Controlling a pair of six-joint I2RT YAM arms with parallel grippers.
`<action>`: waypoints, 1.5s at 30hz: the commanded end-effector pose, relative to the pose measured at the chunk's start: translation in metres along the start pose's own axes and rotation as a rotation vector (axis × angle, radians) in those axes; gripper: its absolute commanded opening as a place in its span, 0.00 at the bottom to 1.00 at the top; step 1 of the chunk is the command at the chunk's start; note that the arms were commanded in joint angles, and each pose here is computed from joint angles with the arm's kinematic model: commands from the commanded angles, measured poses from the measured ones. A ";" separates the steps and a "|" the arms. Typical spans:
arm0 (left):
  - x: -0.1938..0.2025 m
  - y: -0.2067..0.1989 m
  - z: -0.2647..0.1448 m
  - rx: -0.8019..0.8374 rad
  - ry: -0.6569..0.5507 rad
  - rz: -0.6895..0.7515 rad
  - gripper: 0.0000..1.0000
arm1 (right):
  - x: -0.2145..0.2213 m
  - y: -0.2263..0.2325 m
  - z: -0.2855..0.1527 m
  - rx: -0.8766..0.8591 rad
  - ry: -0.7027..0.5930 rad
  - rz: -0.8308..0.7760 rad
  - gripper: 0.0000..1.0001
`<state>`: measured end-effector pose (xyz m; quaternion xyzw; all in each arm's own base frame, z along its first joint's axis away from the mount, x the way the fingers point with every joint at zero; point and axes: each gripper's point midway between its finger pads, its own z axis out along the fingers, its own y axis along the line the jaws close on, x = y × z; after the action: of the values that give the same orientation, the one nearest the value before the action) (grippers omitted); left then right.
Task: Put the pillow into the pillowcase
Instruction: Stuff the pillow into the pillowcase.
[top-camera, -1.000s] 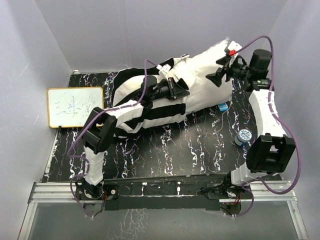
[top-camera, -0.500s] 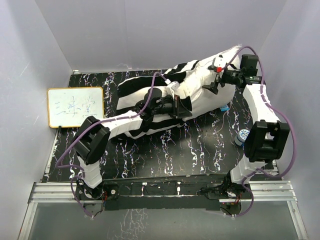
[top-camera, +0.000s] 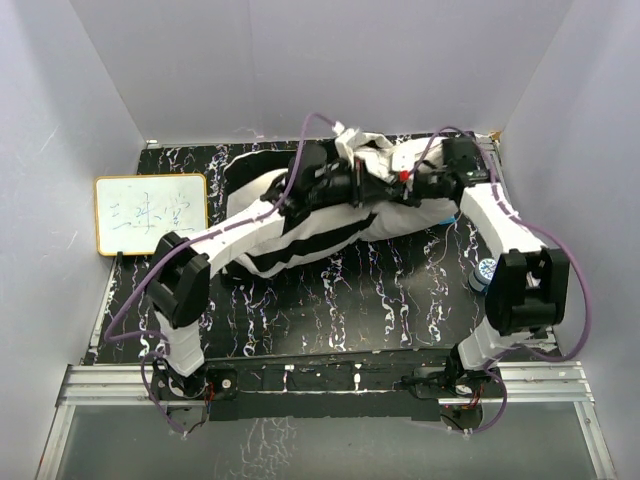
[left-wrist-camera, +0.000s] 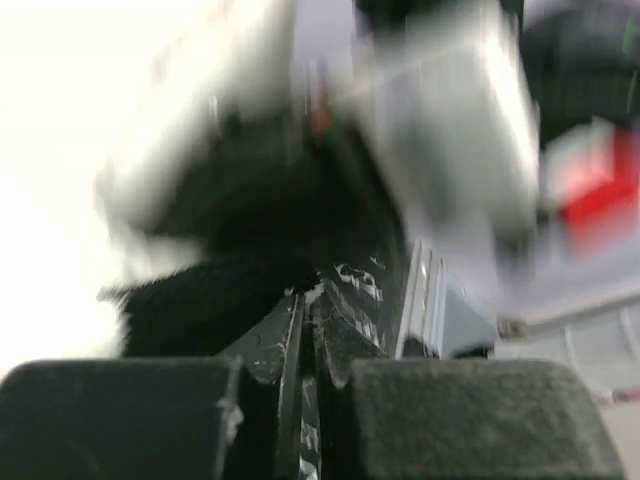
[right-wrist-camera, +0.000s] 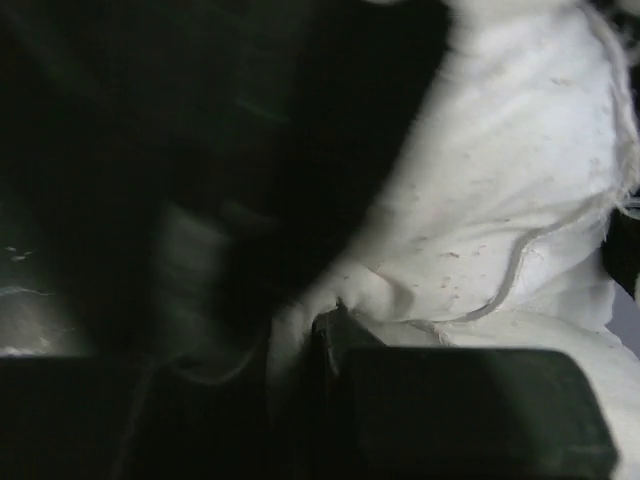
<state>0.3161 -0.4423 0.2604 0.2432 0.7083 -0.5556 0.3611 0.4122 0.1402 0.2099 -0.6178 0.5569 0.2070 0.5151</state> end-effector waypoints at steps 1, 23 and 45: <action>-0.120 -0.066 0.013 0.137 -0.221 0.180 0.00 | -0.126 0.066 0.032 -0.150 -0.272 0.144 0.08; -0.163 0.056 0.010 -0.029 -0.202 0.046 0.00 | -0.061 -0.012 -0.050 0.174 -0.079 0.222 0.77; -0.084 0.078 -0.073 -0.404 -0.236 -0.036 0.68 | 0.088 0.026 -0.050 0.108 0.359 -0.157 1.00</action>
<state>0.4506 -0.3821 0.2099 0.0979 0.8085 -0.4385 0.3802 0.3580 0.0777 0.1313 -0.6486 0.6196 0.1277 0.4232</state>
